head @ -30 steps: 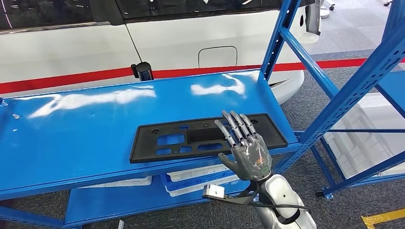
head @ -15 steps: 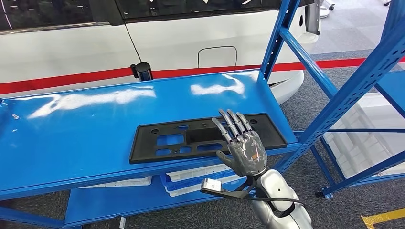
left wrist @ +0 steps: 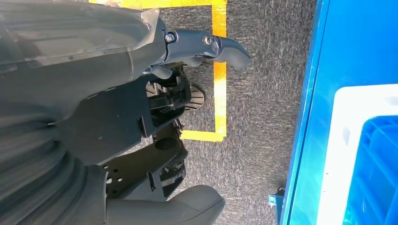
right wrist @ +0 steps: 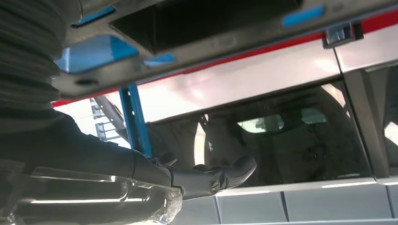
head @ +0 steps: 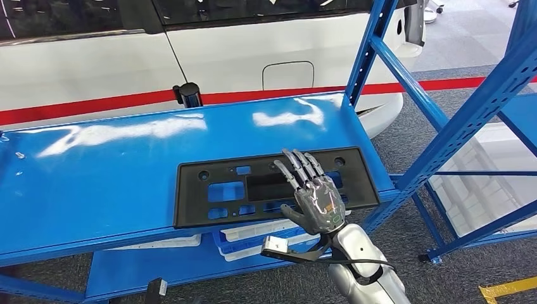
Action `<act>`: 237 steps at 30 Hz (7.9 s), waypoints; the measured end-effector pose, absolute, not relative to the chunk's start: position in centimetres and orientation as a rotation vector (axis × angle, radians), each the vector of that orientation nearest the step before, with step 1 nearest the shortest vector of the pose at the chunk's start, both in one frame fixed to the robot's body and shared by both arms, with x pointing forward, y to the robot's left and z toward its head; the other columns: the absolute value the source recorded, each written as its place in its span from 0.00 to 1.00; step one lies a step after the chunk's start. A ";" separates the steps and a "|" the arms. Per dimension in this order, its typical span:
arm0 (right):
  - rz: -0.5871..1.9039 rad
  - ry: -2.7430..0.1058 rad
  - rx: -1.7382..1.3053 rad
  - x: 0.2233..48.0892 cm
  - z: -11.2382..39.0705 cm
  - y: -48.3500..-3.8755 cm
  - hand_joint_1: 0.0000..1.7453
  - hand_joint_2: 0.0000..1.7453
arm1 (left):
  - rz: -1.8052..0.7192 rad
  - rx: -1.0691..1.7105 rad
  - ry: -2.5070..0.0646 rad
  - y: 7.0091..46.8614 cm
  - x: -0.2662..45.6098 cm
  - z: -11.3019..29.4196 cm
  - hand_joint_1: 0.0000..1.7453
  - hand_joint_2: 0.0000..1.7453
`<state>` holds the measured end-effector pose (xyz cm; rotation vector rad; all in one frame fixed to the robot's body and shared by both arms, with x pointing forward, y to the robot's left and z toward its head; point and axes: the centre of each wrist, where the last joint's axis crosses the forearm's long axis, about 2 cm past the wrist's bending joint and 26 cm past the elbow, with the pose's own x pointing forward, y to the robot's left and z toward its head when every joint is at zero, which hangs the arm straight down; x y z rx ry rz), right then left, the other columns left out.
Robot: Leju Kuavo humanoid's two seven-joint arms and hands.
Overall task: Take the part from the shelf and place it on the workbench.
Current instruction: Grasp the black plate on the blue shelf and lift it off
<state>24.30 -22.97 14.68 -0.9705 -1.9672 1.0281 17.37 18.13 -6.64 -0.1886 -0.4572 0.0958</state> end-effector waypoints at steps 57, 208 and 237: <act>0.916 -2.144 -1.175 15.8 17.9 -24.9 0.00 1.00 | 0.075 -0.155 -0.534 22.3 12.6 -9.0 0.00 1.00; 1.043 -1.724 -1.096 33.0 12.5 -26.2 1.00 1.00 | -0.080 -0.191 -0.437 18.9 16.6 -7.2 0.00 1.00; 1.004 -1.863 -1.184 33.8 14.3 -24.9 1.00 1.00 | -0.081 -0.199 -0.535 21.0 14.1 -8.4 0.00 0.00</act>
